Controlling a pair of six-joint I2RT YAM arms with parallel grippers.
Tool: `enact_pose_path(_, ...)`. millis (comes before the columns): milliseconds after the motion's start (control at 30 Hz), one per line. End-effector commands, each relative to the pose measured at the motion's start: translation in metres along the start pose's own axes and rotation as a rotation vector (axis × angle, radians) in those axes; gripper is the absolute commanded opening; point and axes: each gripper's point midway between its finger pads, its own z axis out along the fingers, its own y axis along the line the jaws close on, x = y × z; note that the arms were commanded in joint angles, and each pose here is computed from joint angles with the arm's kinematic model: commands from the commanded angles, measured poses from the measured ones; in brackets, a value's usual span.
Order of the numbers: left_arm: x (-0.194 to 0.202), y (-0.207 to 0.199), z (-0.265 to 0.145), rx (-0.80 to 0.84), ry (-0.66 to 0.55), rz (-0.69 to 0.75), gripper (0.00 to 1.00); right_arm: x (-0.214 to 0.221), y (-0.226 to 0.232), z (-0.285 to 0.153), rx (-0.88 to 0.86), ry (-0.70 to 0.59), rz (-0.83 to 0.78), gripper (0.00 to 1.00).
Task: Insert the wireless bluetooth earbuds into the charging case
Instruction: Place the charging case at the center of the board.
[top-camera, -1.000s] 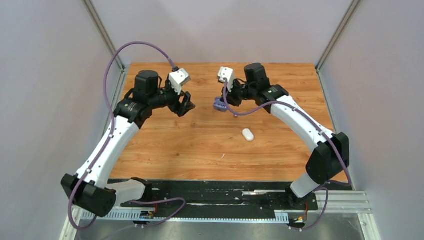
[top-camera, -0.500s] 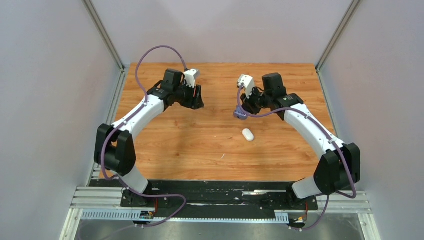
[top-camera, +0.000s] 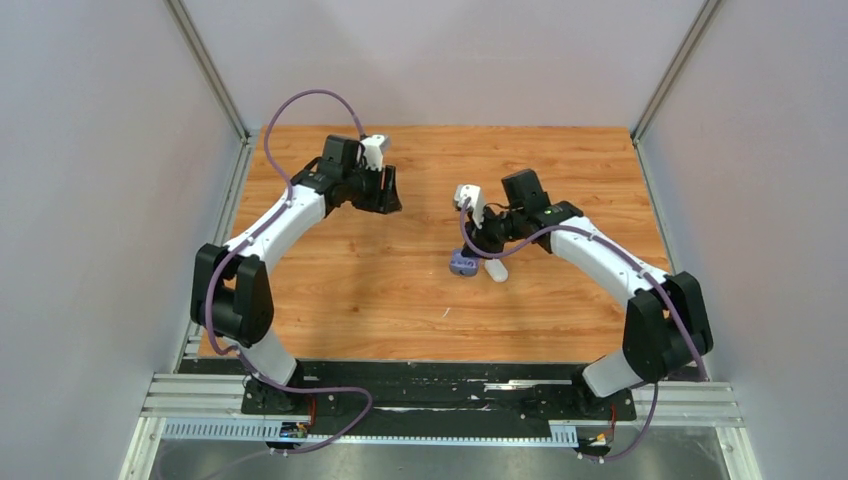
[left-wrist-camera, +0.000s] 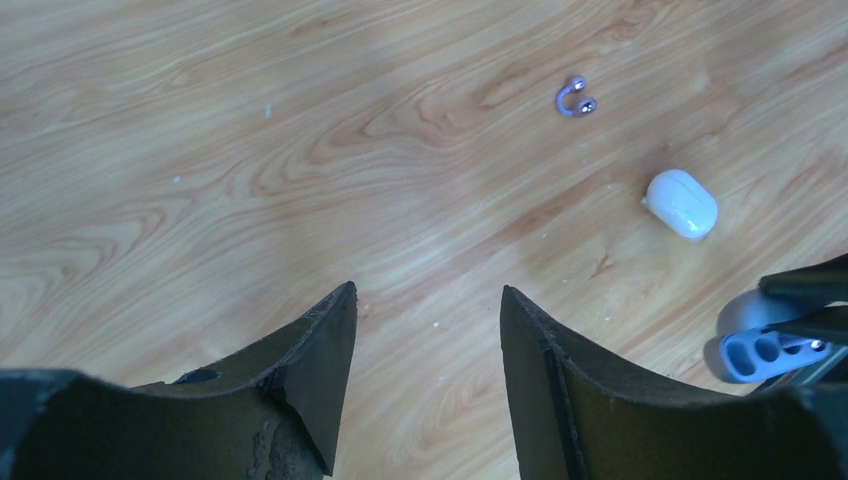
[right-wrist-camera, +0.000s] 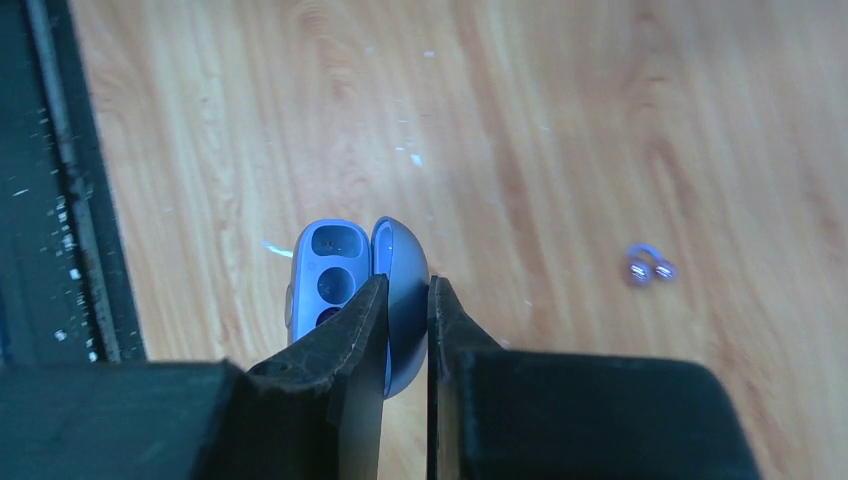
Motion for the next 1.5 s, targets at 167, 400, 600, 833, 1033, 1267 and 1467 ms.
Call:
enact_pose_path(167, -0.001, 0.015, -0.055, -0.033, -0.063, 0.089, 0.63, 0.018, 0.042, 0.048, -0.309, -0.067, -0.104, 0.00)
enact_pose_path(400, 0.011, 0.025, -0.074, -0.043, -0.024, 0.109, 0.64, 0.039, 0.049, 0.067, -0.345, -0.067, -0.138, 0.00)
enact_pose_path(600, 0.018, 0.031, -0.081, -0.055, 0.006, 0.127, 0.64, 0.050, 0.051, 0.082, -0.367, -0.054, -0.132, 0.00)
enact_pose_path(833, 0.016, 0.031, -0.081, -0.049, 0.009, 0.115, 0.64, 0.059, 0.046, 0.096, -0.371, -0.032, -0.124, 0.00)
enact_pose_path(1033, 0.014, 0.032, -0.079, -0.047, 0.012, 0.113, 0.64, 0.058, 0.044, 0.100, -0.367, -0.039, -0.116, 0.06)
enact_pose_path(1267, 0.014, 0.031, -0.077, -0.036, 0.012, 0.109, 0.65, 0.030, 0.037, 0.091, -0.339, -0.077, -0.117, 0.22)
enact_pose_path(1467, 0.014, 0.030, -0.073, -0.023, 0.006, 0.095, 0.65, 0.007, 0.031, 0.087, -0.330, -0.096, -0.090, 0.29)
